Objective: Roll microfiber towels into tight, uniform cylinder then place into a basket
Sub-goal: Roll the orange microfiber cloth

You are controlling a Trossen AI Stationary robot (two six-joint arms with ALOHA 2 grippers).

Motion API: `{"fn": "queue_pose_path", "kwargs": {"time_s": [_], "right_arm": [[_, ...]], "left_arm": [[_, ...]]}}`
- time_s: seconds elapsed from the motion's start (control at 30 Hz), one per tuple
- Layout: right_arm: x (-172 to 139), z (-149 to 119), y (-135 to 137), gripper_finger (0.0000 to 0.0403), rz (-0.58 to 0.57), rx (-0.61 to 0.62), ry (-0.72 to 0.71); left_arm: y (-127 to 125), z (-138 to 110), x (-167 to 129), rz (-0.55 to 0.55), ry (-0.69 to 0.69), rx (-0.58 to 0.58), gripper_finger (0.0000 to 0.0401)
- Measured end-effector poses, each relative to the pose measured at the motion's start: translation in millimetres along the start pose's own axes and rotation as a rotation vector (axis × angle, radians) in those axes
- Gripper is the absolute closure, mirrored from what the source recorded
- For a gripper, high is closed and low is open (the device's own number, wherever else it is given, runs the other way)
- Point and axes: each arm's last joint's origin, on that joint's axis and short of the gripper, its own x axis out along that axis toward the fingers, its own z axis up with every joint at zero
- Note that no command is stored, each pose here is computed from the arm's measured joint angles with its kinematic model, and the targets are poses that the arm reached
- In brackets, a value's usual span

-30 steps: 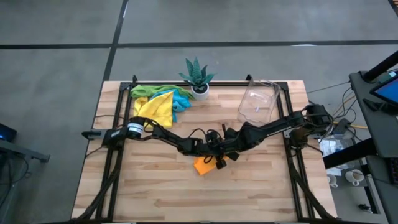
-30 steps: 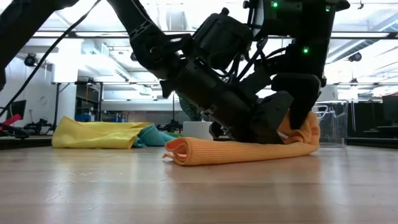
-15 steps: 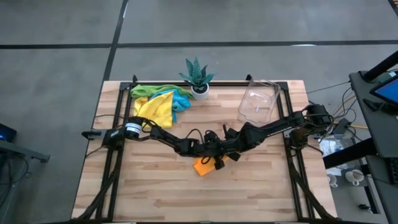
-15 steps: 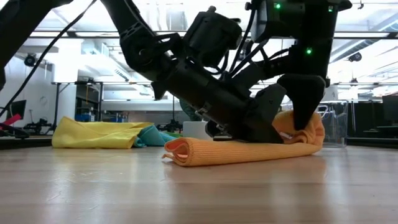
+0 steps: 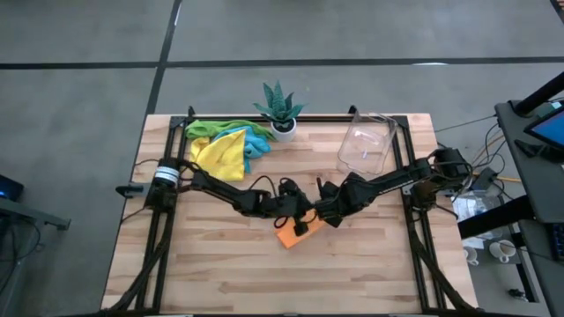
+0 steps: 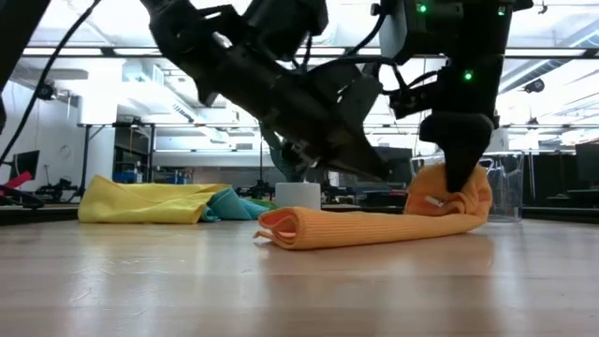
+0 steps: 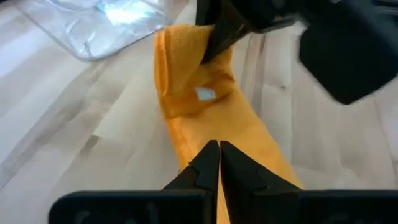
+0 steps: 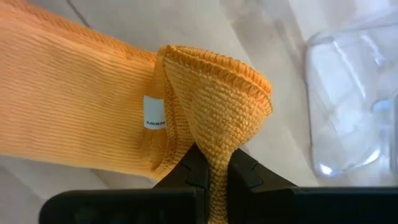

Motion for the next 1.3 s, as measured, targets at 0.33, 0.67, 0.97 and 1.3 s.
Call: {"fn": "queue_pose_path", "kwargs": {"time_s": [0.33,0.67,0.97,1.3], "right_arm": [[5.4,2.7,13.2,0.0390,-0.138,-0.058,0.072],[4.4,11.2,39.7,0.0390,-0.233,-0.125,0.115],[0.4,13.4,48.7,0.0388,-0.188,-0.122,0.072],[3.8,12.7,50.8,0.0326,-0.159,-0.110,0.070]], "left_arm": [[1.2,-10.3,-6.8,0.019,-0.053,-0.040,0.0401],[0.3,-10.5,-7.1,0.010,-0.054,-0.017,0.0401],[2.1,4.5,-37.3,-0.069,0.072,0.033,0.0401],[26.2,16.5,-115.8,0.036,-0.083,0.002,0.0401]]}}
